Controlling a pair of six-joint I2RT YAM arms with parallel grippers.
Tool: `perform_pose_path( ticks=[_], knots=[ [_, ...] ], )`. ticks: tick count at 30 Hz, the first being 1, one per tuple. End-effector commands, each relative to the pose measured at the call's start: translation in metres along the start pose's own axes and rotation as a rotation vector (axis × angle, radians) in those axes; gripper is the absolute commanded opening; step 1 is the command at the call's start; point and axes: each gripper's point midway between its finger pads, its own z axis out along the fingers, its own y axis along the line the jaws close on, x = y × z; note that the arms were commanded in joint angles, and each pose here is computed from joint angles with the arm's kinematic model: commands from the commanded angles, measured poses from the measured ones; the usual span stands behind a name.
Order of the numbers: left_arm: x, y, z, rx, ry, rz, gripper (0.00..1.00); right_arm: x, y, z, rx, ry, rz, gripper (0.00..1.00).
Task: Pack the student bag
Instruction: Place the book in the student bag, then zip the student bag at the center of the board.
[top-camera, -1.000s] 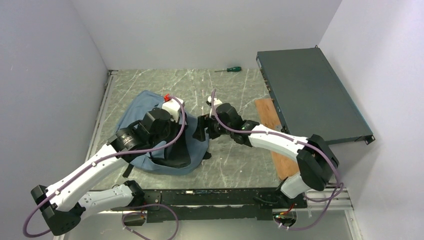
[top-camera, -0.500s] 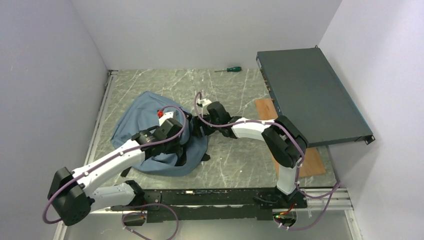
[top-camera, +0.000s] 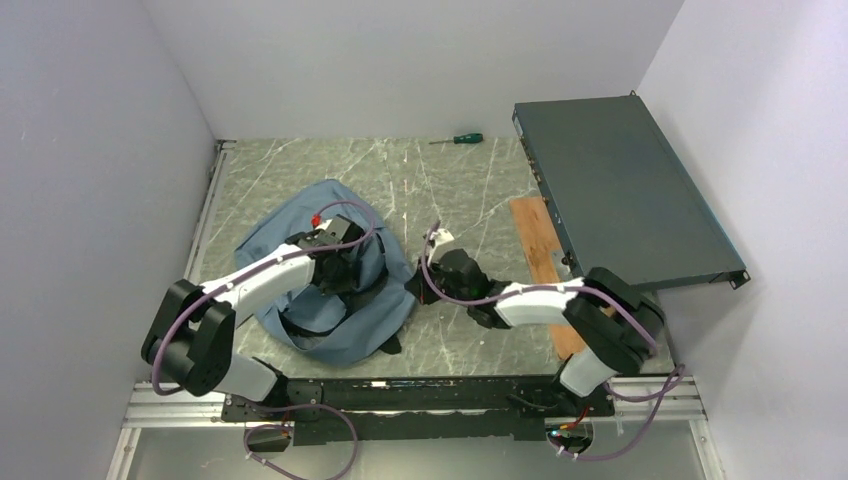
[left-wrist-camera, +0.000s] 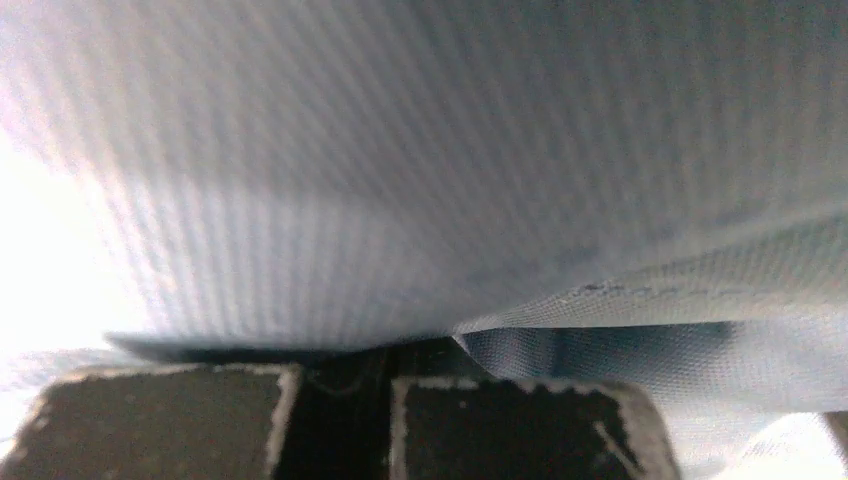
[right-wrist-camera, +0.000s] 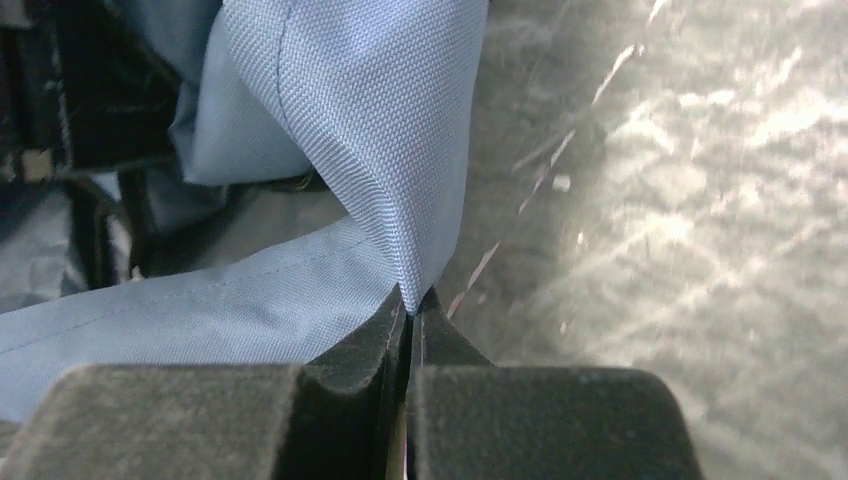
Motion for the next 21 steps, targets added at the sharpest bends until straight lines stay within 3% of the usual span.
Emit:
perform_pose_path(
  ticks=[1,4,9,12,16,21],
  knots=[
    [-0.058,-0.012,-0.017,0.031,-0.196,0.104,0.0,-0.015,0.015,-0.03,0.01,-0.116,0.126,0.0],
    [-0.061,-0.021,-0.032,0.12,-0.222,0.177,0.0,-0.012,0.018,-0.044,0.003,-0.098,0.141,0.04],
    [-0.033,-0.03,-0.054,0.316,-0.207,0.151,0.0,-0.052,0.037,-0.053,0.006,-0.043,0.017,0.43],
    [-0.016,-0.035,-0.062,0.435,-0.203,0.11,0.0,-0.079,0.046,-0.055,-0.009,-0.008,-0.004,0.59],
    [-0.006,-0.031,-0.066,0.467,-0.197,0.083,0.0,-0.111,0.048,-0.053,-0.067,0.016,0.061,0.64],
    [-0.004,-0.023,-0.062,0.427,-0.198,0.108,0.0,-0.136,0.041,-0.031,-0.103,0.051,0.127,0.64]
  ],
)
